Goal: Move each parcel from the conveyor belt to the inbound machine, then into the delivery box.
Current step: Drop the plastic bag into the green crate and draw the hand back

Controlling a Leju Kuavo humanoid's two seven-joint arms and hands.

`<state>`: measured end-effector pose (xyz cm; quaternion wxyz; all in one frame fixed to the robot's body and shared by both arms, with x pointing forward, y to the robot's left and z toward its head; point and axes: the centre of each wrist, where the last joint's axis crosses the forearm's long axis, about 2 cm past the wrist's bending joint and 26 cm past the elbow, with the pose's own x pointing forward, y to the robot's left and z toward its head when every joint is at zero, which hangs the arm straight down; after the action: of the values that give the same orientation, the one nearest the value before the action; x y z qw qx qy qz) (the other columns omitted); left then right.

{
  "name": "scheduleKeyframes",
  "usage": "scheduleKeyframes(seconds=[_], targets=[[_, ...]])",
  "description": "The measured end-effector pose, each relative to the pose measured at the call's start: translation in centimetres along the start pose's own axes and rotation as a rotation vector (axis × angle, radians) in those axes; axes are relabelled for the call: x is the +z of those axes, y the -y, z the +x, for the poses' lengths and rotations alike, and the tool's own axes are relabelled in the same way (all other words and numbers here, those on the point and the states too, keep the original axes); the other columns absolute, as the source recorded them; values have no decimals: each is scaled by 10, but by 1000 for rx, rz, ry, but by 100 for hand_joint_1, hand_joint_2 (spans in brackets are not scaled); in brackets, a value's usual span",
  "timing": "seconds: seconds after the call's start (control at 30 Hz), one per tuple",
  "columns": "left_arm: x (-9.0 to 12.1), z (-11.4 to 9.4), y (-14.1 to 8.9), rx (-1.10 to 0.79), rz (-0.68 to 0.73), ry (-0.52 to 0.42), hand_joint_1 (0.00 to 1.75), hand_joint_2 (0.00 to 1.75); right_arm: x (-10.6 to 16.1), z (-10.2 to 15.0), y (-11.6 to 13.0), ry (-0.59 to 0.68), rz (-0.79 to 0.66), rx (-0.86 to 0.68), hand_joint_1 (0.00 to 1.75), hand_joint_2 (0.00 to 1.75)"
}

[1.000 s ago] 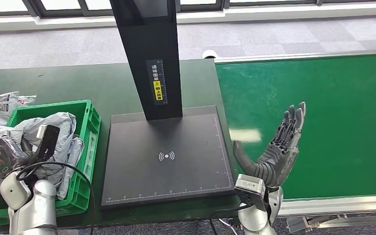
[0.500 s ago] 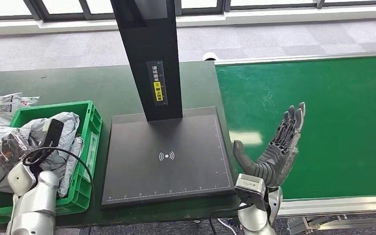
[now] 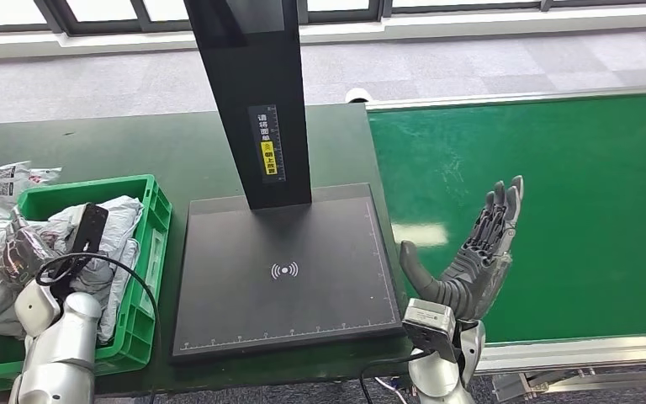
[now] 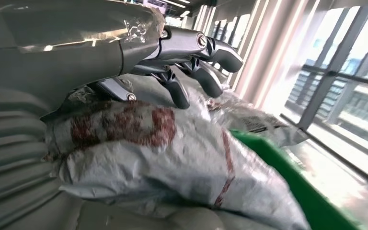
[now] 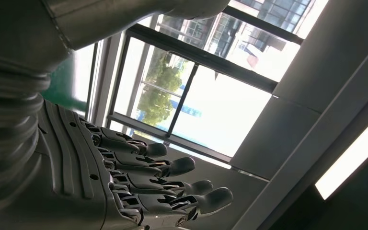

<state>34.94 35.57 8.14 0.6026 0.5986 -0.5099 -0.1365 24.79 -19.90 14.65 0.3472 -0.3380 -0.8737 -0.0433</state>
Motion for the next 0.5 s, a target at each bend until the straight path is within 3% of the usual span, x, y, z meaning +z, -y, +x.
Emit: scheduleKeyframes(seconds=[0.2,0.5], targets=[[19,1,-24,119,185,152,0,0,0,0,0,0,1,3,0,175],[35,-4,-55,200,378,137,0,0,4,-2,9,-7,-6,28,0,175]])
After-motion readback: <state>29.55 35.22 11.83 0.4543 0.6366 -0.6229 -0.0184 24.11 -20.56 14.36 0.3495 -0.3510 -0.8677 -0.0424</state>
